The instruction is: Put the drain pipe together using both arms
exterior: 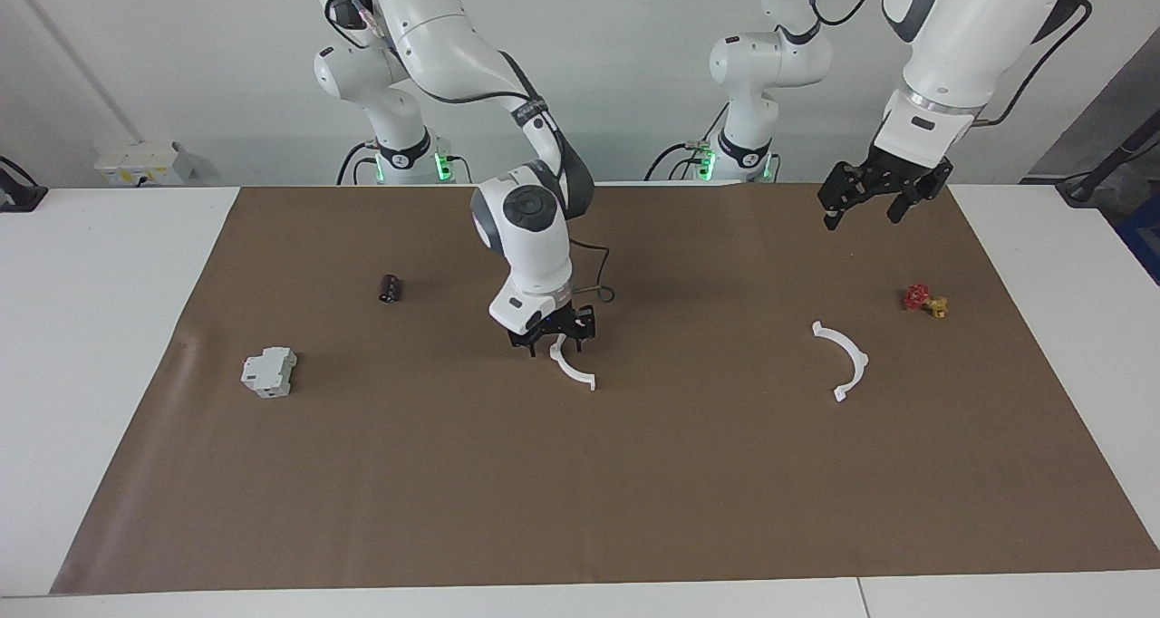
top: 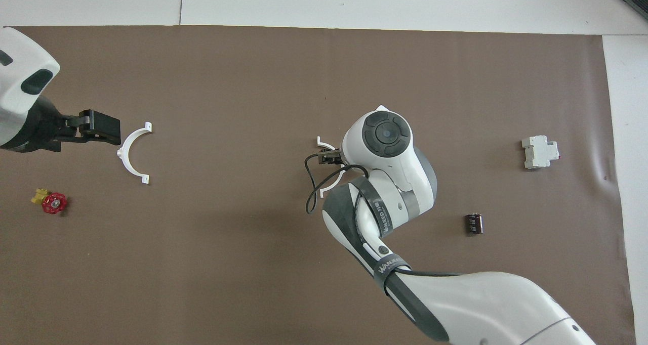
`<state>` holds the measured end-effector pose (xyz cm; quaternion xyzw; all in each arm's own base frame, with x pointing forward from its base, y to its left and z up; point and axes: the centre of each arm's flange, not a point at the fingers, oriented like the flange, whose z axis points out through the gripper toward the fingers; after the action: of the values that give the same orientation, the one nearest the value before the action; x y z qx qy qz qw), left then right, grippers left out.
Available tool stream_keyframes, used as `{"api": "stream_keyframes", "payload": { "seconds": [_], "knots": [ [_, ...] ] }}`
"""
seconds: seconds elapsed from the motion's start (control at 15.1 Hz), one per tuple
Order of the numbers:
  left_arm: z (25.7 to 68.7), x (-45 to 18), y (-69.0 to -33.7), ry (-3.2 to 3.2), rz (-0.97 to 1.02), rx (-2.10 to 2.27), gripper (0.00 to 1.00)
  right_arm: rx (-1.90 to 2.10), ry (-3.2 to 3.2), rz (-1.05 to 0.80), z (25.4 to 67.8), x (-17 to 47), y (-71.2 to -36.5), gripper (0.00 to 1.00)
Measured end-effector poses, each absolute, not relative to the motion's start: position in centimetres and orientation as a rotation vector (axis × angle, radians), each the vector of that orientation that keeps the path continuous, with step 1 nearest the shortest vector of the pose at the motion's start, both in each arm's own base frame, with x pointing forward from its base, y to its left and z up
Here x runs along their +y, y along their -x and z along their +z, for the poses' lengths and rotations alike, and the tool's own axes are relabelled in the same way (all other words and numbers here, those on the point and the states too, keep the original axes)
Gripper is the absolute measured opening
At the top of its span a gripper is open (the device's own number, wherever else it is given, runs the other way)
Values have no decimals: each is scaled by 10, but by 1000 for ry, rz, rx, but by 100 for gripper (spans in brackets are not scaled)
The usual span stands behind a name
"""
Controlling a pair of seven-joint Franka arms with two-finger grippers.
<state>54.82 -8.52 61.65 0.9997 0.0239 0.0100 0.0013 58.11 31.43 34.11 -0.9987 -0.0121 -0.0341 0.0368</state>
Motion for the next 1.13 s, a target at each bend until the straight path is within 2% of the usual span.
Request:
{"api": "stream_keyframes", "payload": {
  "seconds": [0.27, 0.53, 0.8, 1.13],
  "knots": [
    [616, -85, -548, -3138, 30, 79, 100, 132, 3047, -121, 426, 230, -598, 100],
    [604, -78, -547, -3139, 28, 112, 100, 198, 3044, -120, 476, 136, -604, 100],
    [545, -40, -541, -3113, 250, 222, 100, 200, 3094, -39, 508, 51, -590, 100],
    [473, -16, -541, -3107, 255, 293, 100, 186, 3179, 132, 531, 2, -560, 100]
  ]
}}
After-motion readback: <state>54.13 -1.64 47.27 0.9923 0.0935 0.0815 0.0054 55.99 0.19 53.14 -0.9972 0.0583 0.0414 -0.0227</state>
